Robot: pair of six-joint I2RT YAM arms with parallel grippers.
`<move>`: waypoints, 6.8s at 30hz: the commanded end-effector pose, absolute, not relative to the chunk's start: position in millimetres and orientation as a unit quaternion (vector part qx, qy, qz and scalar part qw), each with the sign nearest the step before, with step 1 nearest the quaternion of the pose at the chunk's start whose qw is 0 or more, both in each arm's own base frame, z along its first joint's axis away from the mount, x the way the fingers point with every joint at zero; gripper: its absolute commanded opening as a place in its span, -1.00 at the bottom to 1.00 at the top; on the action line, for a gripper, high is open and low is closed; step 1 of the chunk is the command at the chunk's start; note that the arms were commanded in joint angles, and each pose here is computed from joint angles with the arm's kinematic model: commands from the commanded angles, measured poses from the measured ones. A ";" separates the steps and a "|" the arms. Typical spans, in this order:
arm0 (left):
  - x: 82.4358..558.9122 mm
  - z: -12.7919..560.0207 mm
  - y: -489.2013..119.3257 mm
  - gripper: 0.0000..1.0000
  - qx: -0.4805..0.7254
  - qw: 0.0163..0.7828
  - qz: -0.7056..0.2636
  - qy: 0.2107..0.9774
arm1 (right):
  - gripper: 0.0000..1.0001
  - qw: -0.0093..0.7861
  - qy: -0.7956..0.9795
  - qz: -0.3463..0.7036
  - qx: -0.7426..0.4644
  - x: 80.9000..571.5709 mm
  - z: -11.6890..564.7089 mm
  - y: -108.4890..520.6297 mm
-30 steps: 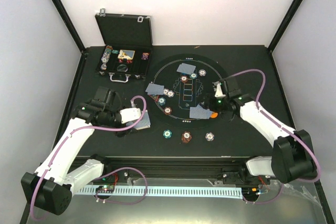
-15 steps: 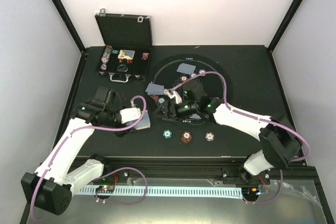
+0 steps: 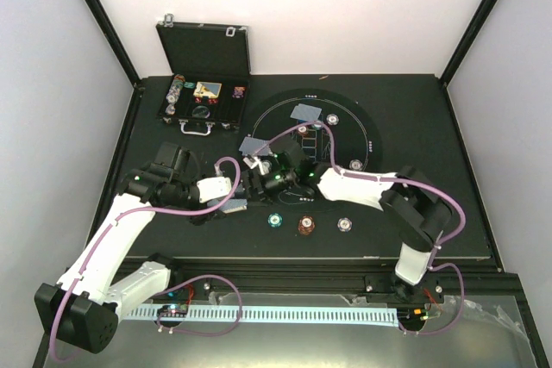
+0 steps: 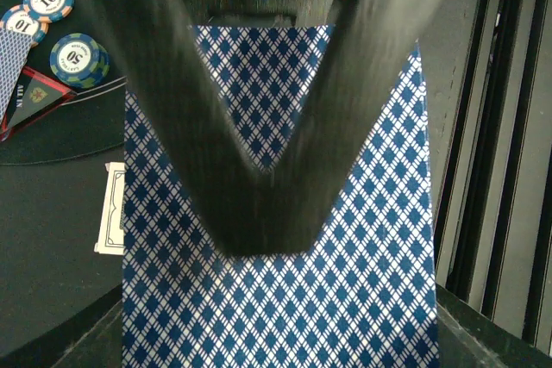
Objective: Distribute texas hold em gaming equipment
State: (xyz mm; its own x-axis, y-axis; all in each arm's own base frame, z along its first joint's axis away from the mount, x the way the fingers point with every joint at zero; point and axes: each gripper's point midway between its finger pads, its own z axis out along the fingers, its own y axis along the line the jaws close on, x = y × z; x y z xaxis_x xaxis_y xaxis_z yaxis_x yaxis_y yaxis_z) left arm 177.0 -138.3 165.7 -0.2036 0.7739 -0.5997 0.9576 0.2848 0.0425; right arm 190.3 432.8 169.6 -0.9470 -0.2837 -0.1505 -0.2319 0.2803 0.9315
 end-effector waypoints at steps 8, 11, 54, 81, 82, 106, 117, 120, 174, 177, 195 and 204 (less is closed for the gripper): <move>179.5 188.2 -140.9 -0.97 0.575 0.295 -0.166 0.745 | 0.60 0.069 -0.780 -0.598 0.171 184.8 159.1 464.6; 179.0 189.5 -140.7 -0.97 0.575 0.297 -0.165 0.744 | 0.56 0.068 -0.785 -0.597 0.155 193.2 150.6 458.2; 177.0 189.8 -138.2 -0.97 0.574 0.297 -0.160 0.746 | -0.98 -0.144 -0.932 -0.293 0.156 338.8 141.5 282.2; 173.0 192.6 -135.0 -0.97 0.565 0.295 -0.157 0.754 | -0.72 -0.422 -0.728 0.302 0.449 449.2 78.5 303.3; 173.3 192.7 -135.1 -0.97 0.565 0.295 -0.157 0.754 | -0.70 -0.420 -0.727 0.302 0.452 448.8 75.5 304.4; 171.5 199.5 -134.0 -0.97 0.570 0.293 -0.154 0.752 | 0.43 -0.354 -0.810 0.169 0.435 381.2 70.5 295.1; 169.9 200.3 -135.1 -0.97 0.572 0.293 -0.159 0.750 | 0.50 -0.274 -0.872 0.061 0.402 345.1 45.6 292.4; 169.8 199.9 -135.0 -0.97 0.571 0.293 -0.159 0.750 | 0.25 -0.262 -0.899 0.034 0.349 351.6 48.8 282.2; 169.9 208.3 -133.0 -0.97 0.566 0.304 -0.150 0.752 | 0.14 -0.185 -0.945 -0.126 0.240 391.3 44.3 284.8; 170.0 209.1 -133.3 -0.97 0.566 0.306 -0.150 0.751 | 0.22 -0.180 -0.947 -0.158 0.215 392.6 52.1 273.0; 170.5 209.9 -132.2 -0.97 0.568 0.308 -0.145 0.749 | 0.17 -0.084 -0.951 -0.274 0.115 388.5 15.9 280.6; 172.1 213.2 -133.2 -0.97 0.567 0.311 -0.146 0.749 | 0.10 -0.068 -0.943 -0.313 0.088 388.4 9.8 294.1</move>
